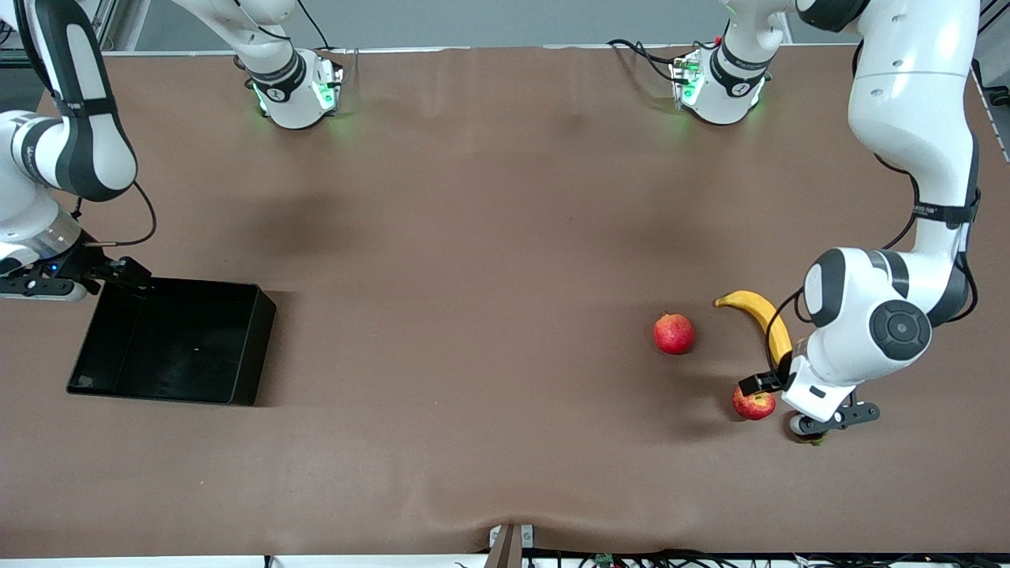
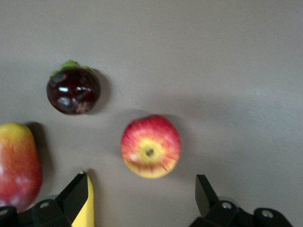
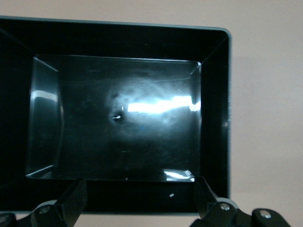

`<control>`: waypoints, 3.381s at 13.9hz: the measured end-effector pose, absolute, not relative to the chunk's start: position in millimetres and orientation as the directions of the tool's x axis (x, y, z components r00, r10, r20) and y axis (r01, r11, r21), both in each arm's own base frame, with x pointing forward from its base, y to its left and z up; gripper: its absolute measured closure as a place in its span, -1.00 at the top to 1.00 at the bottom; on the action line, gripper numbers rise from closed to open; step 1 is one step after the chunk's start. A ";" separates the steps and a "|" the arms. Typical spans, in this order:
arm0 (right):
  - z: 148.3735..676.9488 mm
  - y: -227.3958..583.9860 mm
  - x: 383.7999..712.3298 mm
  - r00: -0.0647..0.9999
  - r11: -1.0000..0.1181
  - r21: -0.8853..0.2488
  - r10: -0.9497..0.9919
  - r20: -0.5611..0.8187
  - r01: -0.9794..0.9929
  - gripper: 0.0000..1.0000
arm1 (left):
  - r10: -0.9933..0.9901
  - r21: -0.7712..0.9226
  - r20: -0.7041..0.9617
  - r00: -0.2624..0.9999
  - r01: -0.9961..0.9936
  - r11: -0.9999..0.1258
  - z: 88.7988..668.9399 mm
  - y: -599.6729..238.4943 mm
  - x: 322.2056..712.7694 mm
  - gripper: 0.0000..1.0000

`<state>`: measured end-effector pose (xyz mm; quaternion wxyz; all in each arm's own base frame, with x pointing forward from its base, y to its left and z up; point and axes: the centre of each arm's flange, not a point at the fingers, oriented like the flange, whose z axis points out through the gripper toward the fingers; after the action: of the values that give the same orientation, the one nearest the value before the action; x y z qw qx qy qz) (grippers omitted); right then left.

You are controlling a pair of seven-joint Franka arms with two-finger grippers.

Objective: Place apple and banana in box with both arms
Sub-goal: 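Reach the left gripper to the apple while the right gripper reaches the box, then grasp the apple with the left gripper while the right gripper grips the box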

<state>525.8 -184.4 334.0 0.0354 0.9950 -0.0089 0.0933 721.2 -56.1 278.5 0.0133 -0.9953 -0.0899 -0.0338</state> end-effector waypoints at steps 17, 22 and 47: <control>271.9 -247.2 561.9 0.964 -0.989 0.147 0.071 0.257 0.034 1.00 | 0.204 0.017 0.110 0.973 0.203 -0.979 201.5 -42.1 733.7 1.00; 232.3 -271.3 570.9 0.974 -0.991 0.135 0.041 0.224 0.010 1.00 | 0.180 0.014 0.111 0.977 0.180 -0.984 202.0 -41.5 734.0 1.00; 324.6 -133.9 621.9 0.975 -0.999 0.037 0.047 0.219 0.040 -0.90 | 0.199 0.040 0.060 0.978 0.197 -0.980 210.1 -51.6 730.1 0.47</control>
<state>621.9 -133.9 324.6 0.0161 0.9935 0.0221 0.1106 730.1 -51.6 210.1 -0.0170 -0.9944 -0.0996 -0.0320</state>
